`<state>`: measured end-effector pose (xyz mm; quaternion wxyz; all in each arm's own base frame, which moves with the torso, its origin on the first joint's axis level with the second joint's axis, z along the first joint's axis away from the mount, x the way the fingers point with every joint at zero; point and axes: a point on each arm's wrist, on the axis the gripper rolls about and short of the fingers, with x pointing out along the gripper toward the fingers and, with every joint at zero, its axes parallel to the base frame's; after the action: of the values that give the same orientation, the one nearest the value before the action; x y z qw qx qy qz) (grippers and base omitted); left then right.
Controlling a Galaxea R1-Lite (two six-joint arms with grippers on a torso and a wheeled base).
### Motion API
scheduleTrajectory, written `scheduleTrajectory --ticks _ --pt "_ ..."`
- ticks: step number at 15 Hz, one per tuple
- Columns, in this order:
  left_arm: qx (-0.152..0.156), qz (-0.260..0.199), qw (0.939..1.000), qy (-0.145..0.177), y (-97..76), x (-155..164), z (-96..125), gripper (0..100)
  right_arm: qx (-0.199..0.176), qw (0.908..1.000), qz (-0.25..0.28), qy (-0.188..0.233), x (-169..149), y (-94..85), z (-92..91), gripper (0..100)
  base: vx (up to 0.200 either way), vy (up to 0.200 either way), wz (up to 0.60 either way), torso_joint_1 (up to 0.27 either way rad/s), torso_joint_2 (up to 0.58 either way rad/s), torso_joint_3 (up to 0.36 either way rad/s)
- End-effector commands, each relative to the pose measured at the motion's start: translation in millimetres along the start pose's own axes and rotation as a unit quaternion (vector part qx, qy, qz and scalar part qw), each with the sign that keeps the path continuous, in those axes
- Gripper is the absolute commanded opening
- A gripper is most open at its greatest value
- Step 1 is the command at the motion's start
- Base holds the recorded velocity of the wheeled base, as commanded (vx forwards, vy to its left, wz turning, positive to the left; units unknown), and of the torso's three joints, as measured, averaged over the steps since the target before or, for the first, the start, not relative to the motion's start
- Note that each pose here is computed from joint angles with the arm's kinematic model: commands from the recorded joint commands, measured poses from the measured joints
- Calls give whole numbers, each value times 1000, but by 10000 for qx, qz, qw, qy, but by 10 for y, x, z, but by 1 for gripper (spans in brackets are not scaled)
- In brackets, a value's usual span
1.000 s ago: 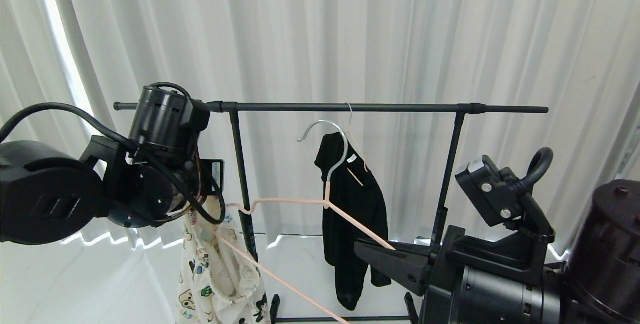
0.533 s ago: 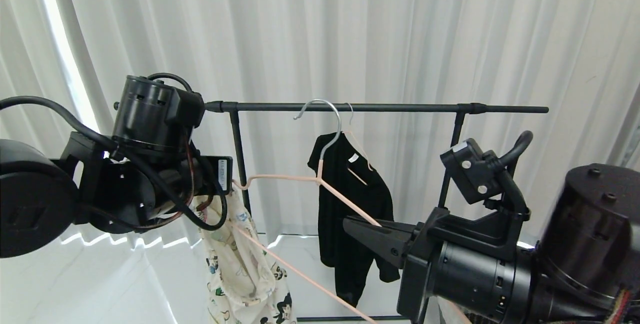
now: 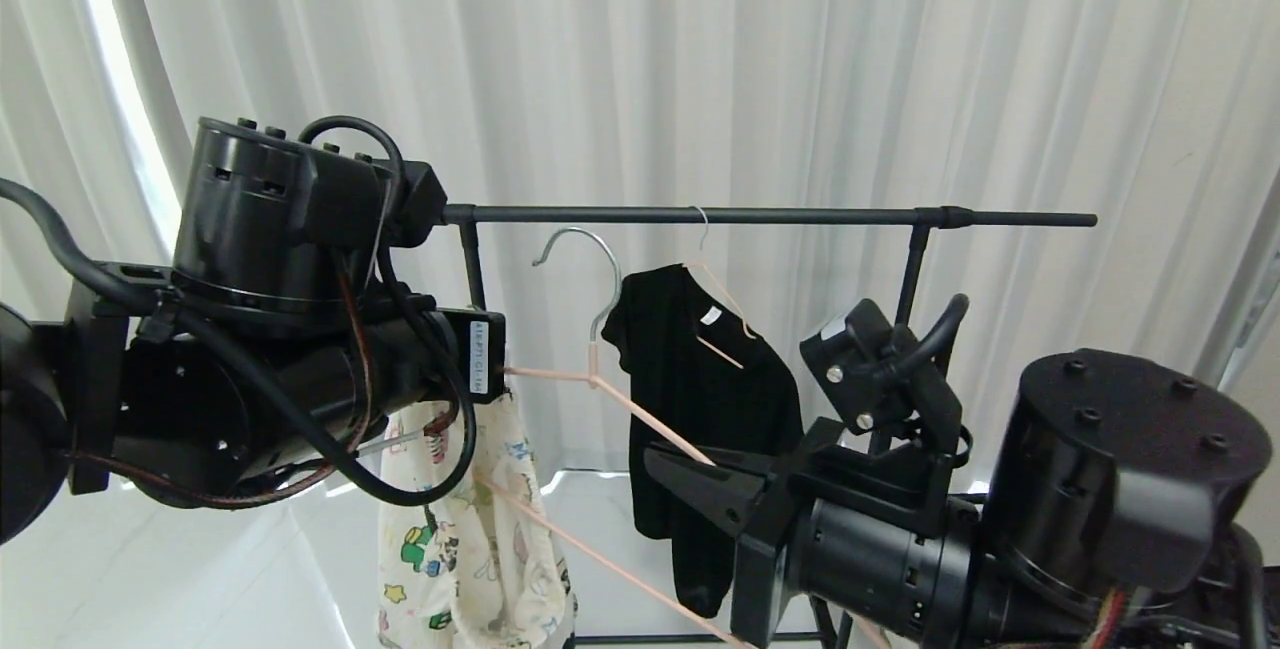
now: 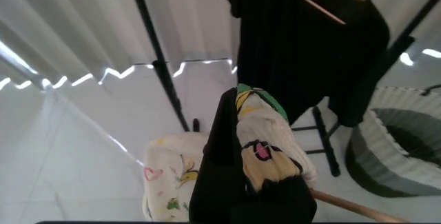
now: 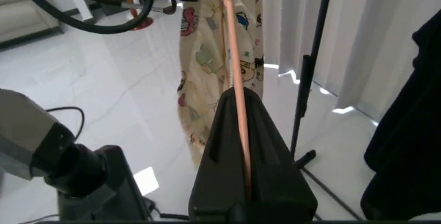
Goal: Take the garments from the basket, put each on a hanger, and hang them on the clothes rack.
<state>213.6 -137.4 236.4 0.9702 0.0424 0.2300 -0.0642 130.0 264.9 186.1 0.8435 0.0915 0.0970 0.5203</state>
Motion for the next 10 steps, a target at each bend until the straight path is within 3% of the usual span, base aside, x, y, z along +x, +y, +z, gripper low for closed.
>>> scheduleTrajectory --ticks 1,6,10 --pt "-26 -34 10000 -74 7 -50 20 0 -115 9998 -125 106 151 -34 -152 0 0 0 0 0 0 0" --pt "-93 -115 9996 -243 17 -136 89 0 -270 9983 -516 68 363 -36 -296 0 0 0 0 0 0 0" --pt "-26 -789 9964 -322 -6 -344 60 0 -365 9960 -808 -88 482 -67 -350 0 0 0 0 0 0 0"
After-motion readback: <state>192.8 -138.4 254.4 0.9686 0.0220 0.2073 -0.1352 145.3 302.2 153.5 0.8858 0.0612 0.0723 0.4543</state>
